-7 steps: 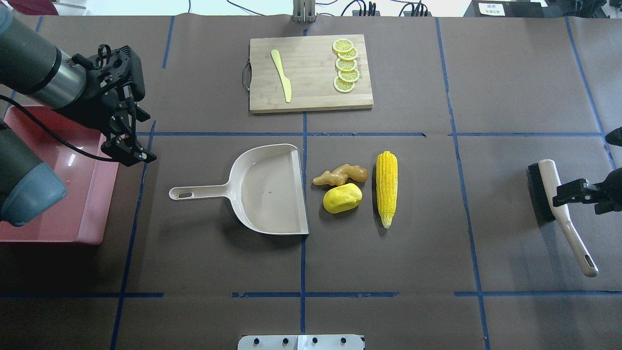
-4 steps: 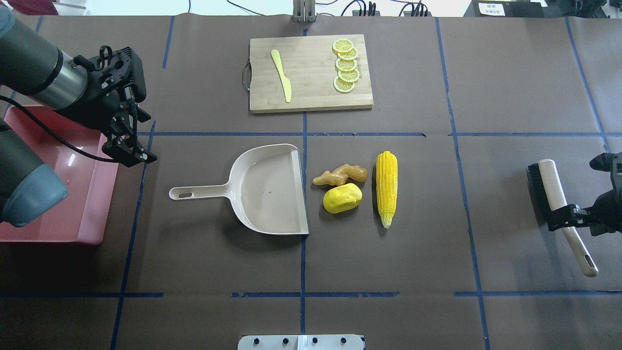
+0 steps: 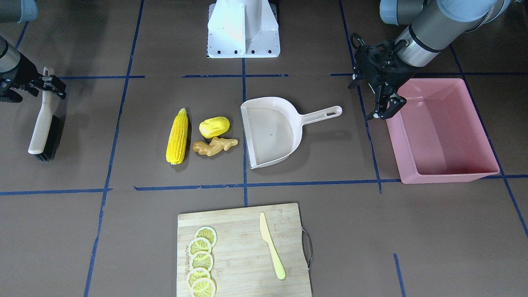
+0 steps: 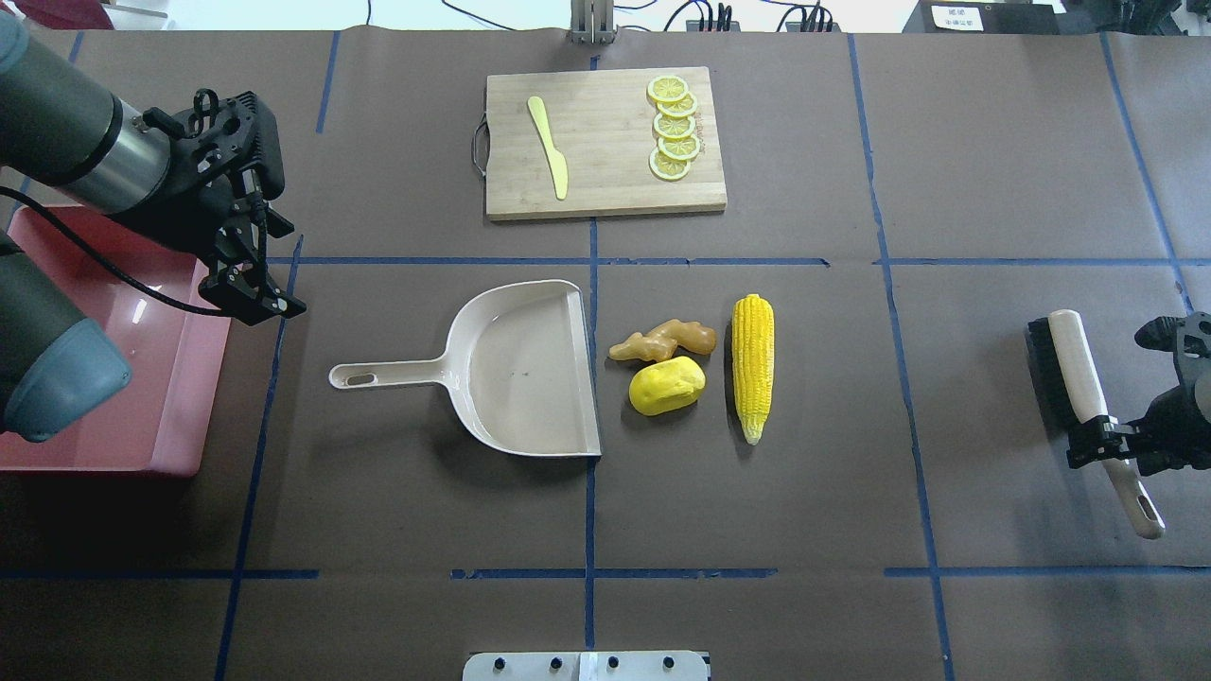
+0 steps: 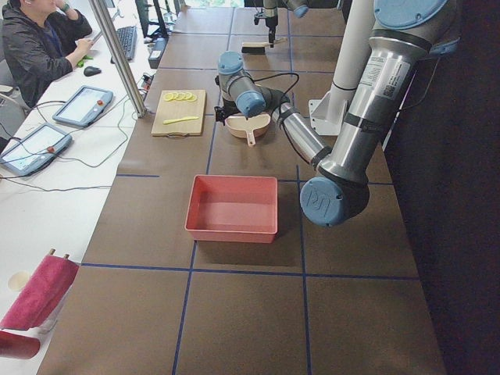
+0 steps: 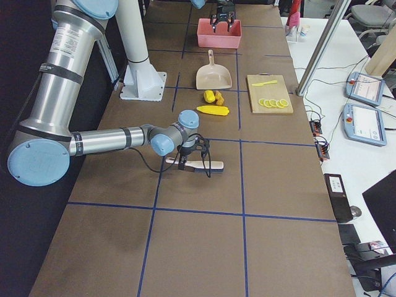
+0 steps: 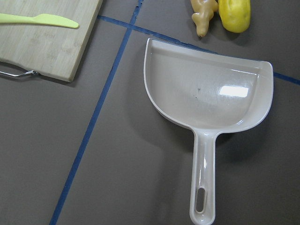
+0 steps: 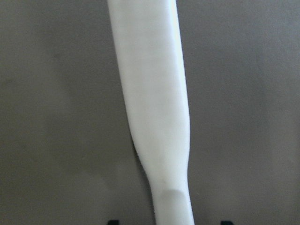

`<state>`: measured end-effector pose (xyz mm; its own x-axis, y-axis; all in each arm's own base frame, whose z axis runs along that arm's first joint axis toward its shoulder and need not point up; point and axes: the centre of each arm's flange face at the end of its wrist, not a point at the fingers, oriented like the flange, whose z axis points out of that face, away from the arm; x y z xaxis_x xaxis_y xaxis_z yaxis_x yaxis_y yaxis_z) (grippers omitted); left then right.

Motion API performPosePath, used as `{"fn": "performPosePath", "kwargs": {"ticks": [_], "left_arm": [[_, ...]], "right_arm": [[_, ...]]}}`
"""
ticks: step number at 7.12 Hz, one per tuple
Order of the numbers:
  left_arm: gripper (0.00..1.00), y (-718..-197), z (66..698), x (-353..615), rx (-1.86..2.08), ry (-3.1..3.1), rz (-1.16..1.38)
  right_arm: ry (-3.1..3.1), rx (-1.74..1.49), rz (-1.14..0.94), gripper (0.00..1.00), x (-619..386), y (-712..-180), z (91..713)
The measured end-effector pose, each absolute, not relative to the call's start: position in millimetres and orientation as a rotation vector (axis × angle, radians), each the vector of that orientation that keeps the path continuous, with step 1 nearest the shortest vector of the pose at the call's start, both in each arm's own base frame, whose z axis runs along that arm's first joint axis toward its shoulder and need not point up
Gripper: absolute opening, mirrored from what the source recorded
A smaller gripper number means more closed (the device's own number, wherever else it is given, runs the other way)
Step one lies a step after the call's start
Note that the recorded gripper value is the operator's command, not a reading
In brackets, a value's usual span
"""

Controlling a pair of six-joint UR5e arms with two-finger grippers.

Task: Sweep and dump trash into bin
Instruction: 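Move the left gripper over the dustpan handle while the right gripper reaches the brush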

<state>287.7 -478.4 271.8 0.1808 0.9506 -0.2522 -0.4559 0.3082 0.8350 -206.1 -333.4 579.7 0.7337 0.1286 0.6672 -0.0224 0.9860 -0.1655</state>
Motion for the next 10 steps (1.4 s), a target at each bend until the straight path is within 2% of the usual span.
{"fn": "performPosePath", "kwargs": {"ticks": [1, 4, 10], "left_arm": [[1.00, -478.3, 271.6, 287.7, 0.690, 0.889, 1.113], [1.00, -478.1, 269.4, 287.9, 0.696, 0.890, 1.115], [1.00, -446.7, 282.3, 351.6, 0.686, 0.842, 1.262]], "right_arm": [[-0.740, -0.159, 0.082, 0.01, -207.5, -334.0, 583.2], [-0.749, -0.172, 0.078, 0.00, -208.0, -334.5, 582.5], [-0.874, -0.155, 0.094, 0.00, -194.5, -354.9, 518.6]]}}
